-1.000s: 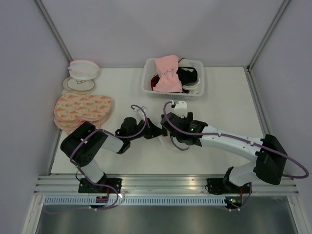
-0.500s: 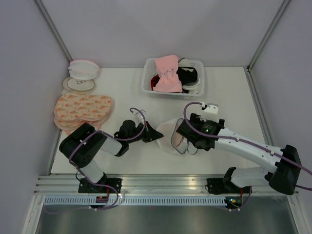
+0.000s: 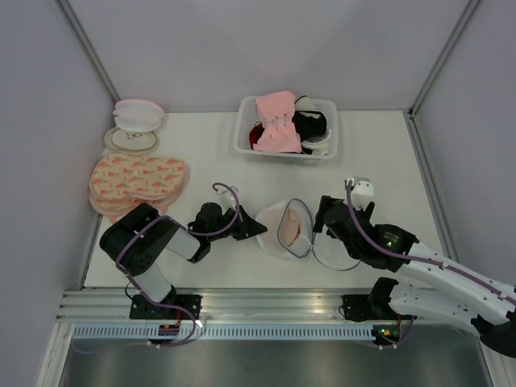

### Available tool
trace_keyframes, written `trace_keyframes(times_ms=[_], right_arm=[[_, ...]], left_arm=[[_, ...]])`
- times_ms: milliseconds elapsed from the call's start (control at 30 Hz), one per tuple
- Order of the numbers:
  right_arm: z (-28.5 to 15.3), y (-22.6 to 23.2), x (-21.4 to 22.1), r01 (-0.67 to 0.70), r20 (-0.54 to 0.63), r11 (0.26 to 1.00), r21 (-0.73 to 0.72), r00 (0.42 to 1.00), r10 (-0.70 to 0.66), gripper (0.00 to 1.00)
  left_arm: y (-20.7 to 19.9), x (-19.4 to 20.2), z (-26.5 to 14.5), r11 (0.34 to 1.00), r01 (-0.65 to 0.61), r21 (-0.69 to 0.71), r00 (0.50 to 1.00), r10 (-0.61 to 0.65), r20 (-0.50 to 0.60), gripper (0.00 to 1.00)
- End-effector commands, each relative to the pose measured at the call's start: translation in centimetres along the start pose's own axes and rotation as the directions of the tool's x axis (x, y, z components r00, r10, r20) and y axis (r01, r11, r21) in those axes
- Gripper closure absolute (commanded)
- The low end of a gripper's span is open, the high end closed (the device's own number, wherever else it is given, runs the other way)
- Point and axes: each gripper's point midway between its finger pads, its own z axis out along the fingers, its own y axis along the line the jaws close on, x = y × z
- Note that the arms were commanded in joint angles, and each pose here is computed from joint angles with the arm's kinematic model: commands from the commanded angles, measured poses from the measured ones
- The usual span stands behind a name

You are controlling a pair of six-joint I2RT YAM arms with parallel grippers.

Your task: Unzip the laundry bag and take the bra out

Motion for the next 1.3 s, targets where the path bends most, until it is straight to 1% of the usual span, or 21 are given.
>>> trace_keyframes(times_ms=[0,33,100,167,300,467,500,600,700,833,933,1033,1100,1133,1167,1233,1267], right_arm=[[-0.8,7.2,-0.8,0.025,0.028,0.931,-0.364,0.999,-0.016,0.09],[-0.4,7.8,0.2,0.037,-0.005,0.925,-0.377,0.999,-0.043,0.1],[0.2,8.7,1.1,0.056,-0.022,0.912,-0.407,0.997,-0.071,0.12],[1.0,9.5,2.9,0.072,-0.066,0.9,-0.429,0.992,-0.111,0.14],[2.4,10.9,3.9,0.069,-0.079,0.89,-0.451,0.99,-0.117,0.18],[4.6,11.8,5.8,0.093,-0.121,0.887,-0.453,0.979,-0.165,0.24],[4.7,12.4,5.9,0.086,-0.124,0.876,-0.475,0.979,-0.164,0.26],[6.0,12.4,6.8,0.081,-0.152,0.886,-0.457,0.974,-0.168,0.29],[7.4,11.4,7.6,0.094,-0.18,0.915,-0.391,0.968,-0.176,0.31],[8.3,9.8,8.3,0.119,-0.184,0.939,-0.322,0.965,-0.185,0.35],[8.3,9.7,8.7,0.113,-0.187,0.936,-0.333,0.965,-0.183,0.36],[8.3,10.8,9.9,0.082,-0.223,0.909,-0.41,0.957,-0.187,0.42],[8.5,11.7,10.7,0.054,-0.252,0.89,-0.452,0.95,-0.186,0.49],[8.5,12.1,10.9,0.038,-0.259,0.882,-0.47,0.949,-0.178,0.53],[8.4,12.7,10.9,0.022,-0.265,0.869,-0.495,0.948,-0.175,0.61],[8.3,13.2,11.5,0.011,-0.286,0.858,-0.514,0.941,-0.183,0.63],[8.2,13.5,11.5,0.003,-0.29,0.851,-0.525,0.939,-0.182,0.77]], left_arm=[[-1.0,-0.4,0.0,0.998,0.002,0.06,1.0,-0.004,0.019,0.98],[-1.0,-0.4,0.0,0.998,0.007,0.06,1.0,-0.008,0.019,0.98],[-1.2,-0.4,-0.1,0.997,0.012,0.07,1.0,-0.013,0.019,0.98],[-1.3,-0.4,-0.1,0.997,0.019,0.074,1.0,-0.02,0.019,0.98],[-1.8,-0.6,-0.2,0.996,0.024,0.09,0.999,-0.026,0.028,0.98],[-2.0,-0.6,-0.4,0.995,0.027,0.096,0.999,-0.03,0.028,0.98],[-2.0,-0.5,-0.4,0.995,0.028,0.098,0.999,-0.03,0.027,0.98],[-1.8,-0.4,-0.6,0.995,0.033,0.097,0.999,-0.036,0.027,0.98],[-1.9,-0.4,-0.7,0.994,0.032,0.101,0.999,-0.035,0.03,0.98],[-1.9,-0.3,-0.8,0.995,0.03,0.1,0.999,-0.033,0.032,0.98],[-1.9,-0.3,-0.8,0.995,0.031,0.099,0.999,-0.034,0.031,0.98],[-2.0,-0.3,-0.7,0.994,0.036,0.107,0.999,-0.04,0.031,0.98],[-2.0,-0.3,-0.7,0.993,0.039,0.112,0.999,-0.042,0.031,0.98],[-2.1,-0.3,-0.7,0.993,0.042,0.113,0.999,-0.045,0.029,0.98],[-2.1,-0.2,-0.7,0.993,0.042,0.113,0.999,-0.045,0.029,0.98],[-2.1,-0.3,-0.8,0.993,0.042,0.113,0.998,-0.046,0.031,0.98],[-2.1,-0.3,-0.8,0.992,0.045,0.114,0.998,-0.049,0.032,0.98]])
